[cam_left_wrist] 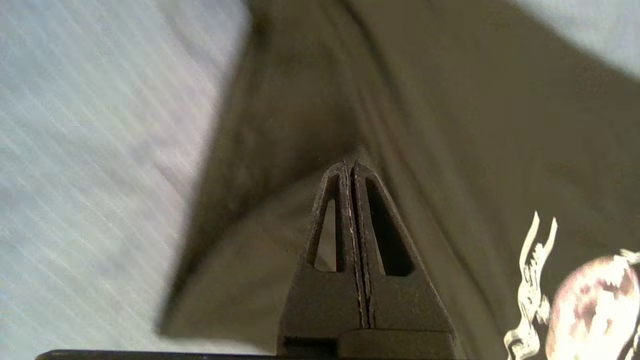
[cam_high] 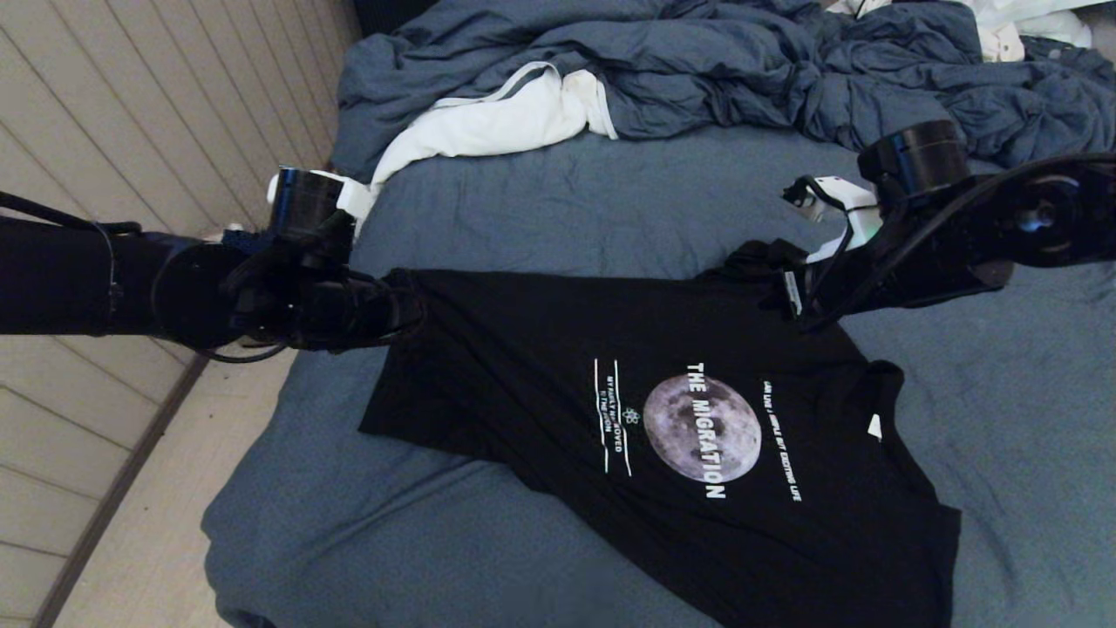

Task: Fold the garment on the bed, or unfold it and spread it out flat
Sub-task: Unford the black T-shirt

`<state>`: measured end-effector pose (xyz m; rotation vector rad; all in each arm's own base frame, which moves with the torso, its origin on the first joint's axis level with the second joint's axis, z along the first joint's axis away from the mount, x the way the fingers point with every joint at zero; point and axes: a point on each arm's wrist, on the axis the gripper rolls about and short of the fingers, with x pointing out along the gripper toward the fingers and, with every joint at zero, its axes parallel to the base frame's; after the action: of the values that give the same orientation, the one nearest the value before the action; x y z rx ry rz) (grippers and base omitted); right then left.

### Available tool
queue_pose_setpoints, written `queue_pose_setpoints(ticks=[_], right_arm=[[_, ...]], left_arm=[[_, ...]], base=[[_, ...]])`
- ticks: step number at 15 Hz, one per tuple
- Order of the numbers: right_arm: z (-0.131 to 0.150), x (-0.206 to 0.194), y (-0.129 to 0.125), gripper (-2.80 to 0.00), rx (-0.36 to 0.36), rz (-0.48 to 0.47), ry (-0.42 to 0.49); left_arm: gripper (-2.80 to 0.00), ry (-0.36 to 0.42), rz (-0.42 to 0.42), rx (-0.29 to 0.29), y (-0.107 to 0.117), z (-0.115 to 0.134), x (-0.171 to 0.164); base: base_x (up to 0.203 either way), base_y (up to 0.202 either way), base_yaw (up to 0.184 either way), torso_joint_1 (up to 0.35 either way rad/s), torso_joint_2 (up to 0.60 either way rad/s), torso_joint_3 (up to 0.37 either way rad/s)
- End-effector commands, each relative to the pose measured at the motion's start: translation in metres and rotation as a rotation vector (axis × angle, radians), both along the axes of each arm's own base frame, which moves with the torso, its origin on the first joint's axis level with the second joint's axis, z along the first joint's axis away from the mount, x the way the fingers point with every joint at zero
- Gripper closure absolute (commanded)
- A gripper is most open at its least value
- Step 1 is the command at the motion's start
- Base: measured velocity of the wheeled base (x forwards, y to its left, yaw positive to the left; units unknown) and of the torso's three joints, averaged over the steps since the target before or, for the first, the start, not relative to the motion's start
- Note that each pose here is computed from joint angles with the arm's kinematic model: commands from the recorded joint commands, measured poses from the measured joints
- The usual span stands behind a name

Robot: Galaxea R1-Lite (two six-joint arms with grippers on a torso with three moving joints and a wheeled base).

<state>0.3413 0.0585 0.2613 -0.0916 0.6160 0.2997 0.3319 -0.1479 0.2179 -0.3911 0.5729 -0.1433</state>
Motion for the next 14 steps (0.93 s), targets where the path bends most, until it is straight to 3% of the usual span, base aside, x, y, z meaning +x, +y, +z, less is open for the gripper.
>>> queue_pose_setpoints(ticks=[1, 6, 7, 14], right_arm=[[0.004, -0.004, 0.000, 0.00, 0.002, 0.002, -0.011], [0.007, -0.007, -0.001, 0.00, 0.003, 0.001, -0.020], [0.009, -0.009, -0.002, 0.00, 0.003, 0.001, -0.025], [0.012, -0.013, -0.003, 0.00, -0.002, 0.004, -0.035]], left_arm=[[0.00, 0.001, -0.019, 0.010, -0.015, 0.000, -0.012], [0.00, 0.048, -0.016, -0.007, -0.029, -0.004, -0.019], [-2.80, 0.055, 0.002, -0.010, -0.029, -0.004, -0.018], [-2.80, 0.074, 0.069, 0.029, -0.031, -0.026, 0.008]], base=[[0.000, 0.000, 0.000, 0.000, 0.00, 0.000], [0.000, 0.000, 0.000, 0.000, 0.00, 0.000], [0.000, 0.000, 0.000, 0.000, 0.00, 0.000], [0.000, 0.000, 0.000, 0.000, 0.00, 0.000]])
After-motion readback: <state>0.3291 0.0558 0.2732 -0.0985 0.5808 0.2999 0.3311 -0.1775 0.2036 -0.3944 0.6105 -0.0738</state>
